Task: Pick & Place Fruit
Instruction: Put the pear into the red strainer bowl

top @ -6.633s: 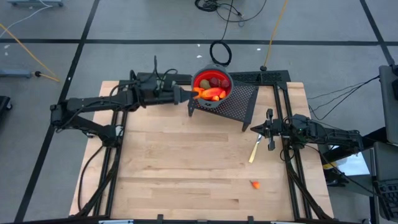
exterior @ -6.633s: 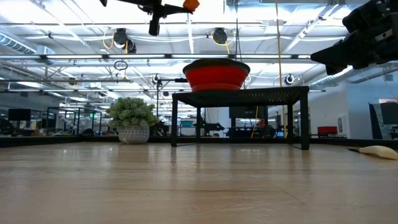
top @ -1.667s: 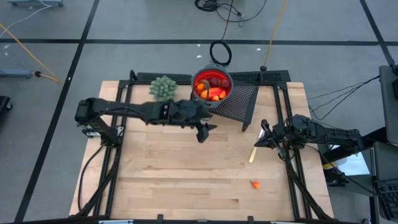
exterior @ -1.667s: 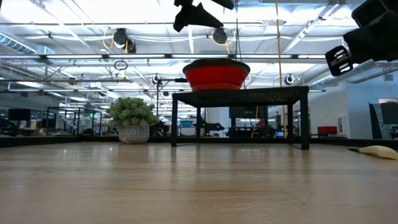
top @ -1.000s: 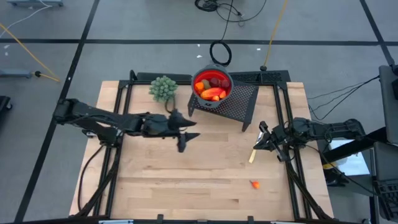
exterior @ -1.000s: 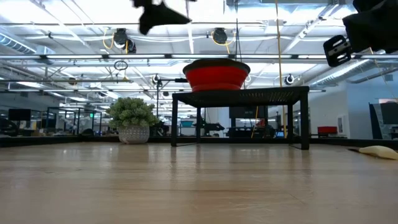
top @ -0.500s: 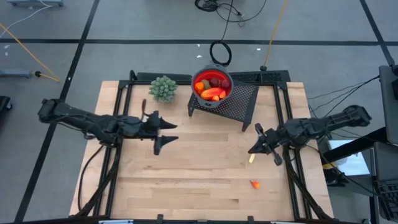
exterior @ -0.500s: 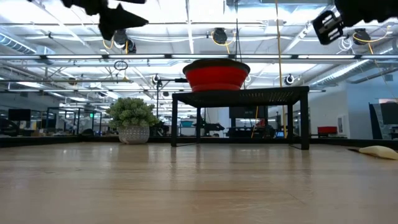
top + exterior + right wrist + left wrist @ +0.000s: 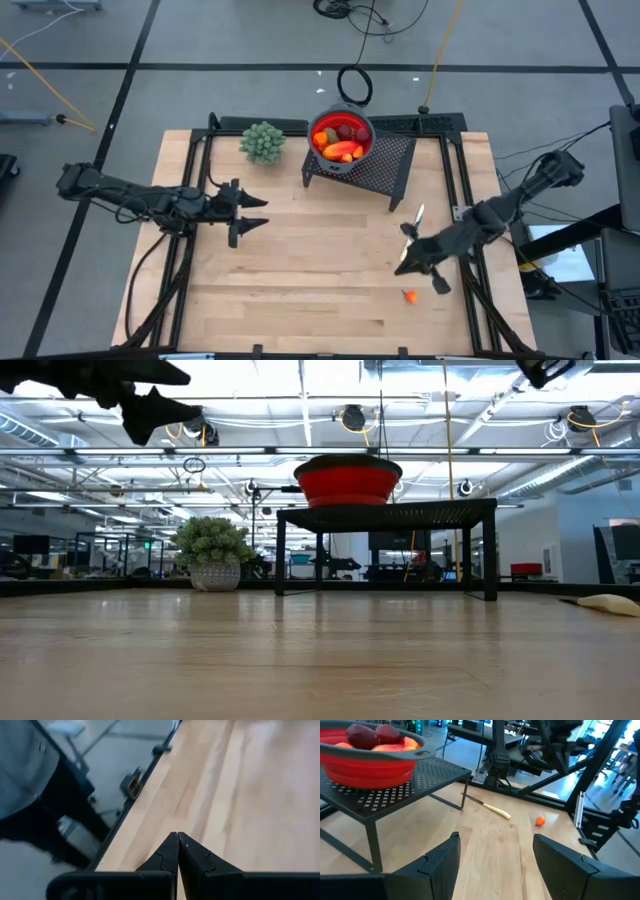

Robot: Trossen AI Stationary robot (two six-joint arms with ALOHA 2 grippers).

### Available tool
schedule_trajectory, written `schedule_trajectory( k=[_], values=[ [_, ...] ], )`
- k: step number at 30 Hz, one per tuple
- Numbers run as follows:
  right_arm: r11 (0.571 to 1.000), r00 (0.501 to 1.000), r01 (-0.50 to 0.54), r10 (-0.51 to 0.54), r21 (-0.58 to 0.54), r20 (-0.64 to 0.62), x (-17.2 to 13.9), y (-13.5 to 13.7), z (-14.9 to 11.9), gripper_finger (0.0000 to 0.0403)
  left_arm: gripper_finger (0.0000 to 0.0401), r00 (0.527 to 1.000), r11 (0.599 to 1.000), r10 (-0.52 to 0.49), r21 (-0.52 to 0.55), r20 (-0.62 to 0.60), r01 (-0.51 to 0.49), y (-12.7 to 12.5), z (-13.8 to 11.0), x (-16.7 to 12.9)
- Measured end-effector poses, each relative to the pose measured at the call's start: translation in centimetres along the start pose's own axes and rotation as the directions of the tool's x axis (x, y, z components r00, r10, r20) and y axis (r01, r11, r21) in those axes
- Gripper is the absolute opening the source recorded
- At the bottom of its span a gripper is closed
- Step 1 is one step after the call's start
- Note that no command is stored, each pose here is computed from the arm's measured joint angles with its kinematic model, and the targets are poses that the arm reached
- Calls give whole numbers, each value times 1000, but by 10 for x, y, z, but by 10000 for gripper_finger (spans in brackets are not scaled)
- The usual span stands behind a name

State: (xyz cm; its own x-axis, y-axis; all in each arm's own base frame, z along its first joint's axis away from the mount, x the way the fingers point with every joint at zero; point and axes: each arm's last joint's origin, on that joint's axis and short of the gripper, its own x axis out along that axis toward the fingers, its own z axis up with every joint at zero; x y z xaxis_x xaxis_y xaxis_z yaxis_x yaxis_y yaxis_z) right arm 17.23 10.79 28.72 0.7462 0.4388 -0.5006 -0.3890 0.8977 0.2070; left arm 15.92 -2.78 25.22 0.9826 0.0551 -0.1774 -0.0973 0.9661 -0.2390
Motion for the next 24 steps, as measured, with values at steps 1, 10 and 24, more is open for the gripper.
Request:
schedule_trajectory(
  k=[1,10,24],
  values=[
    [1000,999,-5,6,9,-31,4,4,0,0,250,1000,1000,-1,0,2,1,1,-2,-1],
    [987,972,-10,47,158,-232,41,36,-3,0,250,1000,999,0,49,-2,0,5,-11,-7],
    [956,880,143,-5,255,-476,72,62,-4,0,250,997,986,-79,149,-2,78,7,-9,-24]
  ],
)
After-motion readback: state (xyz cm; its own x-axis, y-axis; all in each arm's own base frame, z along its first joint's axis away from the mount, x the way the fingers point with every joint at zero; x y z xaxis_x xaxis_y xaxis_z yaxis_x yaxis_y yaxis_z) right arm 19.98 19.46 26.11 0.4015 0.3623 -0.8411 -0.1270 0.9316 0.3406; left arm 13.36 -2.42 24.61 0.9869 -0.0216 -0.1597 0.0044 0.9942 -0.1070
